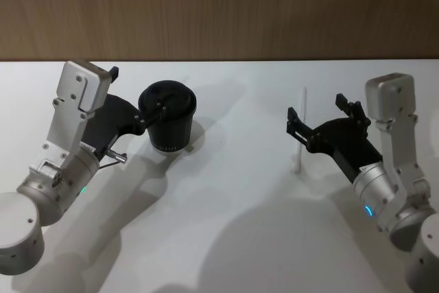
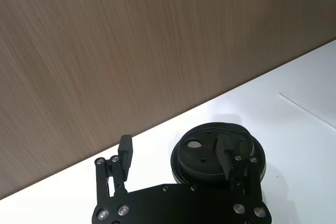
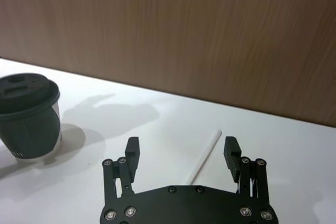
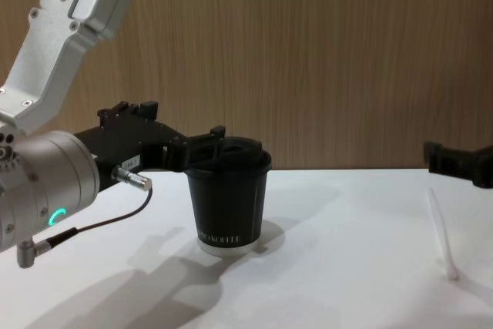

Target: Pick up the straw with one hand, pass it to the other hand, and insert it into the cup.

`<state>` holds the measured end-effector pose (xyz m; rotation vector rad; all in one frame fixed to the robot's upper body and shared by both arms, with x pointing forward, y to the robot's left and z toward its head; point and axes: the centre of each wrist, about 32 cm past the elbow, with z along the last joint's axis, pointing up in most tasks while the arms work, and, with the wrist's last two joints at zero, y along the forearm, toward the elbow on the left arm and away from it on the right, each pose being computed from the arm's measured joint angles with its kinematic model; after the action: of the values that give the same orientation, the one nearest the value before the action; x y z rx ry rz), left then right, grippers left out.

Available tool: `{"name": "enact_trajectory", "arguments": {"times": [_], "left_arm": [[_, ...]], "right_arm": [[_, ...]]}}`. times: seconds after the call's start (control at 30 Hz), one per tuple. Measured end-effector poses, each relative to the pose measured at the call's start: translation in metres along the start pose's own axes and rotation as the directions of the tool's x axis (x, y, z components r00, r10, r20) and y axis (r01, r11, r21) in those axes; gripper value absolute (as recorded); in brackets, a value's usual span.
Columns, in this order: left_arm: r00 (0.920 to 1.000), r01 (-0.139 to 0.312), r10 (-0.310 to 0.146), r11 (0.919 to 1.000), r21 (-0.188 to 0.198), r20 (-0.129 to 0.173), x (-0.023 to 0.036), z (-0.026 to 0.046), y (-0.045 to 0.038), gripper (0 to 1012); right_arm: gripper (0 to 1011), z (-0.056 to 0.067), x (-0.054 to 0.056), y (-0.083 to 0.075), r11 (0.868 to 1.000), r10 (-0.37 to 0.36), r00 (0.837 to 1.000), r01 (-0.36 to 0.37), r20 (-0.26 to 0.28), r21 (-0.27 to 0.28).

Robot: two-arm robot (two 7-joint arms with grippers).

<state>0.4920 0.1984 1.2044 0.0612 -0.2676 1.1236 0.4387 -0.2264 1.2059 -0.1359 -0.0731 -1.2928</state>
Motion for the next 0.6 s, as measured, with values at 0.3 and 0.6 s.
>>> {"name": "enact_trajectory", "arguments": {"times": [0.3,0.6], "left_arm": [[1.0,0.0,0.0,1.0,0.0,0.0,0.0,0.0,0.0,999],[1.0,0.0,0.0,1.0,0.0,0.0,0.0,0.0,0.0,1000]], "right_arm": [[1001,0.003,-0.004,0.003,0.995,-0.035,0.999,0.036,0.009,-0.091],[1001,0.0,-0.004,0.013,0.987,-0.049,0.999,0.049,0.006,-0.156]]}}
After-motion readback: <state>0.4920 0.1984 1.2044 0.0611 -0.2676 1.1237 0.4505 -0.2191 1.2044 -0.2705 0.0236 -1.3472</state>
